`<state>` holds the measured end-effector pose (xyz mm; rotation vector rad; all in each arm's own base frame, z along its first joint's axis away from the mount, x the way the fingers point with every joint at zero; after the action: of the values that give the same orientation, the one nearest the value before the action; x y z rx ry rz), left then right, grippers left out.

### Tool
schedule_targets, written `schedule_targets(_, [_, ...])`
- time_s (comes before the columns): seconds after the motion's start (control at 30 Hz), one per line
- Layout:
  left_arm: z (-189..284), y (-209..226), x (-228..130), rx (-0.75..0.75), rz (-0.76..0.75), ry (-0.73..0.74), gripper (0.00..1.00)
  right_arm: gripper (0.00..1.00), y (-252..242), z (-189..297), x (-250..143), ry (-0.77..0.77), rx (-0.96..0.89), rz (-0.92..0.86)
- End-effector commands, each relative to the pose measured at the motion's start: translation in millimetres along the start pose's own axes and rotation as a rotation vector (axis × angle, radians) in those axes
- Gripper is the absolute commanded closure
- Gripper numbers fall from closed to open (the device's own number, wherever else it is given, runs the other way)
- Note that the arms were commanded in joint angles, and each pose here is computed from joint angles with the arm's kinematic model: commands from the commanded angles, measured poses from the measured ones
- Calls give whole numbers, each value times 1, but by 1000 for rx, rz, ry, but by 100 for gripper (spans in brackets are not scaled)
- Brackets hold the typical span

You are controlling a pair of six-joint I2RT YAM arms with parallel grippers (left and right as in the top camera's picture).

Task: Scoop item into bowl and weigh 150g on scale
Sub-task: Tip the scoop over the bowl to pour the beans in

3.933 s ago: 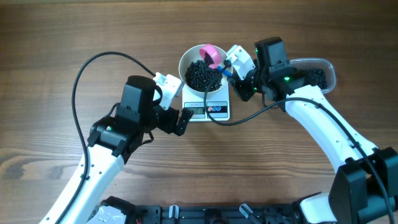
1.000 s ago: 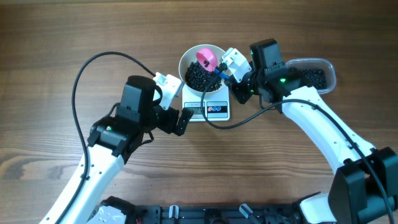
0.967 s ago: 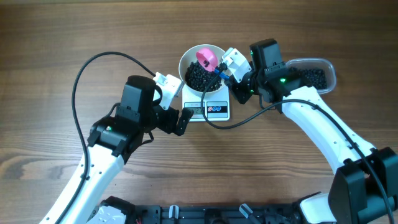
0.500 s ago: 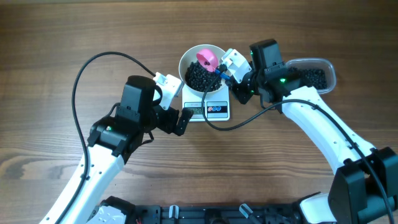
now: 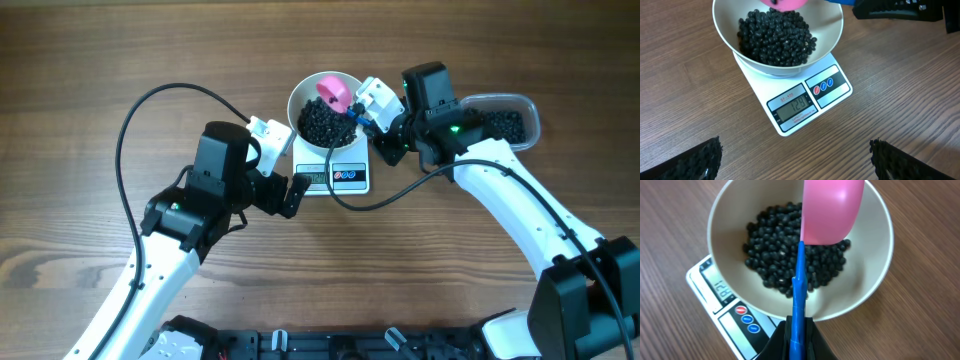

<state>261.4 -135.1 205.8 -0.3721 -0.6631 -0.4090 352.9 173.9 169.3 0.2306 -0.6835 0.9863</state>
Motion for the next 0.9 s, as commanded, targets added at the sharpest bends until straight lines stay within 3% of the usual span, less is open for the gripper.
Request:
schedule_targets(0.0, [-3, -1, -3, -11, -11, 14, 0, 96, 4, -3, 4, -18, 30, 52])
schedule_targets(0.2, [-3, -1, -3, -11, -11, 13, 0, 96, -11, -3, -2, 49, -84, 123])
schedule_targets(0.47, [-3, -1, -3, -11, -11, 14, 0, 96, -10, -3, -4, 55, -74, 126])
schedule_targets(0.63, [-3, -1, -3, -11, -11, 14, 0, 96, 5, -3, 1, 4, 28, 78])
schedule_targets(0.73, [-3, -1, -3, -11, -11, 14, 0, 96, -7, -3, -2, 44, -61, 91])
schedule_targets(0.87, [-3, -1, -3, -11, -11, 13, 0, 96, -17, -2, 3, 22, -125, -16])
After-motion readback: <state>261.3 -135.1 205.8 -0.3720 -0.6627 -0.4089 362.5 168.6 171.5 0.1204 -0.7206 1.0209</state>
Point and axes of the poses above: each gripper's point midway between its finger pads, its own z axis back along the fingers, its own y axis along the line the jaws close on, x = y × z, the point moved 5 cm from there along z, back along the fingers, and after that the axes turned 5 degrees about z, right-handed, at the moved point
